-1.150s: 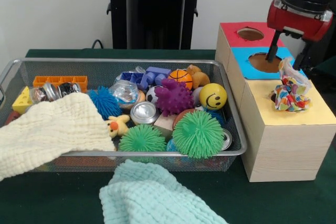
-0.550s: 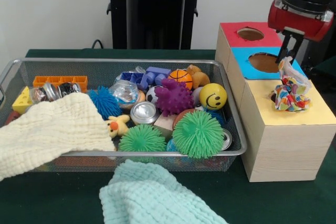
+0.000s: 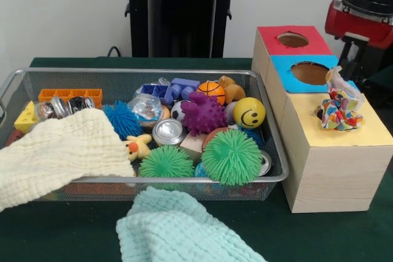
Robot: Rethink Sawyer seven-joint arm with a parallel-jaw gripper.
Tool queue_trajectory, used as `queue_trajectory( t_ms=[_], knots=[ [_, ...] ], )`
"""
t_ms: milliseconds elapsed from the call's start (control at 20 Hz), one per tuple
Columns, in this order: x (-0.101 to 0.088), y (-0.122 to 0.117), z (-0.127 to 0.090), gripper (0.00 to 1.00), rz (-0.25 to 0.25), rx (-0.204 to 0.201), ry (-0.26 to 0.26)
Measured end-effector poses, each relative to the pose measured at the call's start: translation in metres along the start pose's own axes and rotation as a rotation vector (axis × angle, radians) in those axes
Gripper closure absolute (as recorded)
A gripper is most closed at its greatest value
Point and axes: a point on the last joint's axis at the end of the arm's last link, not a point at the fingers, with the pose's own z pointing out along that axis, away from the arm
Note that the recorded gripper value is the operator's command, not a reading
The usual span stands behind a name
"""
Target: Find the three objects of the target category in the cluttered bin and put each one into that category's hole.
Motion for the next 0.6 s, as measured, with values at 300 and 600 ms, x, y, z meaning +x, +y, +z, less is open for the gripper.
queue_trajectory(
  t_ms=[300, 600],
  knots=[
    [-0.013, 0.015, 0.002, 1.0, -0.018, -0.01, -0.029],
    [-0.024, 0.024, 0.013, 1.0, -0.028, -0.012, -0.042]
  ],
)
